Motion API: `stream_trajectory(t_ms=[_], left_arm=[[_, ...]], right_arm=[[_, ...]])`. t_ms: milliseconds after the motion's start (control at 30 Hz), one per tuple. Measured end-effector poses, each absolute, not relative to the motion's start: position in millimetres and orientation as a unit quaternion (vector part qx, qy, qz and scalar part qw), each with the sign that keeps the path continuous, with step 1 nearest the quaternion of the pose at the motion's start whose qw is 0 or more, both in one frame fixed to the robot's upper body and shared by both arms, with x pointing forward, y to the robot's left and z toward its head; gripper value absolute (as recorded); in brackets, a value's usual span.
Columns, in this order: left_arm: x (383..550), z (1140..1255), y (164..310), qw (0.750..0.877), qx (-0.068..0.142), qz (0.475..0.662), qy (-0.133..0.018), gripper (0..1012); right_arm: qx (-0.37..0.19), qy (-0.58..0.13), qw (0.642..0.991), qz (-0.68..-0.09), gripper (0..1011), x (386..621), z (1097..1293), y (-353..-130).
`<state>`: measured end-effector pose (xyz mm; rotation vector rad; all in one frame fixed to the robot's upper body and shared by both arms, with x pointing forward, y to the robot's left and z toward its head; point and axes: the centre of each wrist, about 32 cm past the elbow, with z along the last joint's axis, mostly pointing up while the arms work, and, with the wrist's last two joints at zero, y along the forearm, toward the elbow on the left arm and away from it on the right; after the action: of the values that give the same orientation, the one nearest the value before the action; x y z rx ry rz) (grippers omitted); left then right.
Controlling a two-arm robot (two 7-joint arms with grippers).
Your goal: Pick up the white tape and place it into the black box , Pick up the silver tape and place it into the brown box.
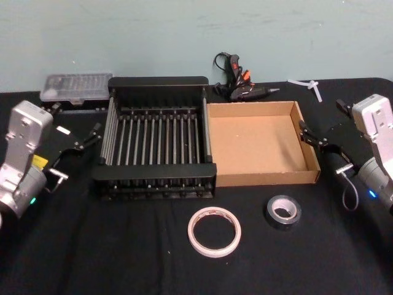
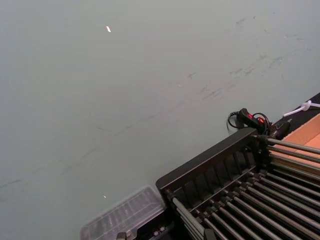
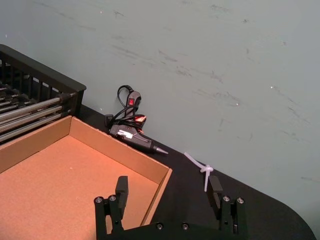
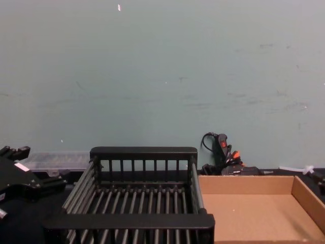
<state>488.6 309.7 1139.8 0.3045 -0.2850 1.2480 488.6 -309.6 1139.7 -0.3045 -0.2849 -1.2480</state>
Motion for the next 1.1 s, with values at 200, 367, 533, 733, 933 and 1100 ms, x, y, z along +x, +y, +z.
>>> stream_trajectory(t_ms=[200,367,533,733,933,1100], left_arm=[[488.6,1139.8,309.7,0.791,0.142,0.580,-0.132,1001],[488.6,1139.8,309.7,0.791,0.141,0.580,-0.132,1001],[488.6,1139.8,309.7,0.791,0.141,0.580,-0.132,1001],[488.6,1139.8,309.7,0.791,0.141,0.580,-0.132,1001],[488.6,1139.8,309.6,0.791,0.141,0.580,-0.132,1001],[488.6,1139.7,309.7,0.791,0.142,0.580,-0.132,1001]], right_arm=[[-0.141,-0.132,0.791,-0.580,1002,488.6,1139.7,-309.7],[-0.141,-0.132,0.791,-0.580,1002,488.6,1139.8,-309.7],[-0.141,-0.132,0.791,-0.580,1002,488.6,1139.8,-309.7],[-0.141,-0.132,0.791,-0.580,1002,488.6,1139.8,-309.7],[-0.141,-0.132,0.791,-0.580,1002,488.6,1139.8,-309.7],[-0.141,-0.132,0.791,-0.580,1002,488.6,1139.8,-309.6]])
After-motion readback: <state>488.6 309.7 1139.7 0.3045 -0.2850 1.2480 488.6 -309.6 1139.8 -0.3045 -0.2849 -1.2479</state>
